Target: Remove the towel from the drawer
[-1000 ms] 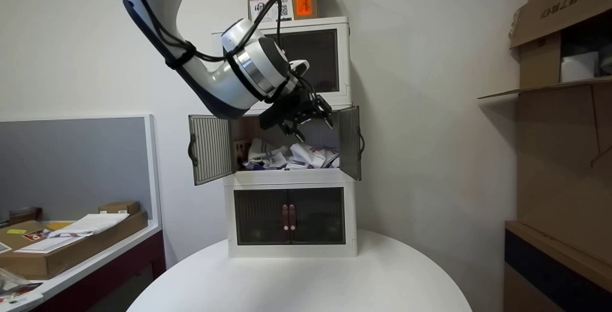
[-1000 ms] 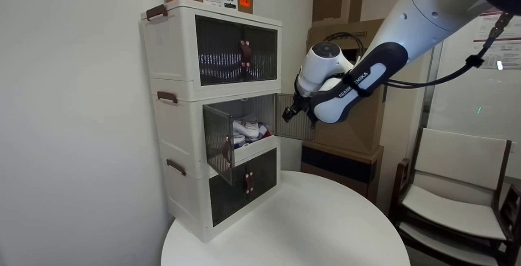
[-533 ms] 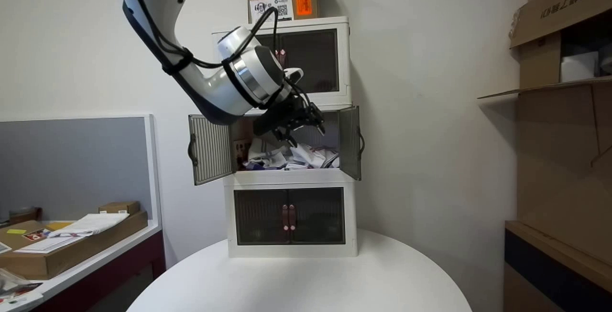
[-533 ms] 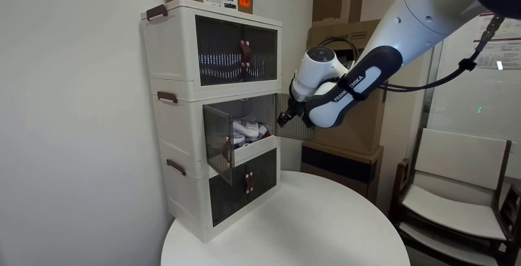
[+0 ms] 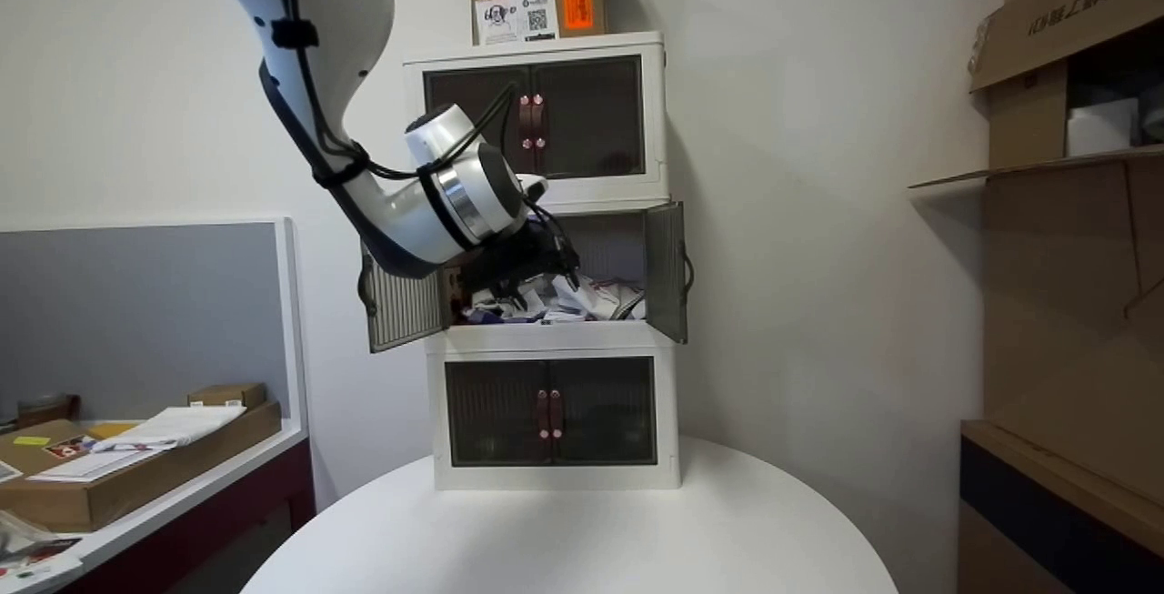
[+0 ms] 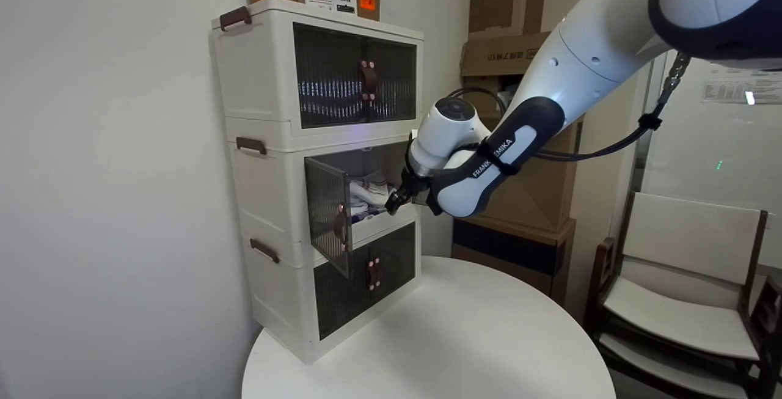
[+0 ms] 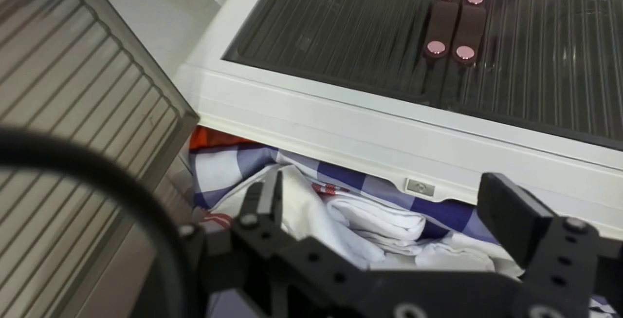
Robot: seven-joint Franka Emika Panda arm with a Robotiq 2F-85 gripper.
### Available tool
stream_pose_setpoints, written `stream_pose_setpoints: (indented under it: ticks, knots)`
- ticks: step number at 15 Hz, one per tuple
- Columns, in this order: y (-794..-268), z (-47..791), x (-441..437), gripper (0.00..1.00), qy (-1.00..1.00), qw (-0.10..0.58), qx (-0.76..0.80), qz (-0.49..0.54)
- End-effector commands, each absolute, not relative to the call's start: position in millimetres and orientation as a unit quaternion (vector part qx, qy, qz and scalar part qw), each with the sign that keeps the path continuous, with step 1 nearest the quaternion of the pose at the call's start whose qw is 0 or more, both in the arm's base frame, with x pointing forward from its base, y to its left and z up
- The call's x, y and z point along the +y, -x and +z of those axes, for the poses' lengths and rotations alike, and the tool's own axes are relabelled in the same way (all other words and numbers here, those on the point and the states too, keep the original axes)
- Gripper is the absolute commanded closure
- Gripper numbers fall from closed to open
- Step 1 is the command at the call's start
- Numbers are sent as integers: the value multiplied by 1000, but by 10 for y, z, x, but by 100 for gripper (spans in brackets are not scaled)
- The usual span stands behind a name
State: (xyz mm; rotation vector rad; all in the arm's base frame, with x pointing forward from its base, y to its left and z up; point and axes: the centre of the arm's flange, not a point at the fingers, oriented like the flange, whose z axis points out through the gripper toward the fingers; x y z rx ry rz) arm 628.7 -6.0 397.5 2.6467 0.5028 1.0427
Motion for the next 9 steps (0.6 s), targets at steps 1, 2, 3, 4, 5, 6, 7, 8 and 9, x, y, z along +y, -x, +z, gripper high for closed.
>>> stream_pose_setpoints:
  ticks: [1, 2, 3, 4, 5, 6, 7, 8, 9]
  knots:
    - [-6610, 3883, -89, 0, -893, 134, 210, 374]
    - [-6683, 3871, -82, 0, -891, 138, 215, 376]
    - [-6767, 3867, -62, 0, -887, 144, 220, 378]
    - [-6844, 3878, -40, 0, -883, 150, 225, 383]
    - [-6928, 3907, -16, 0, -879, 153, 228, 389]
    - [-7010, 3929, 11, 0, -876, 155, 229, 396]
    - [-7080, 3952, 37, 0, -872, 155, 229, 404]
    - [-7135, 3968, 61, 0, -868, 155, 230, 412]
    - [-7194, 3985, 98, 0, -864, 157, 229, 420]
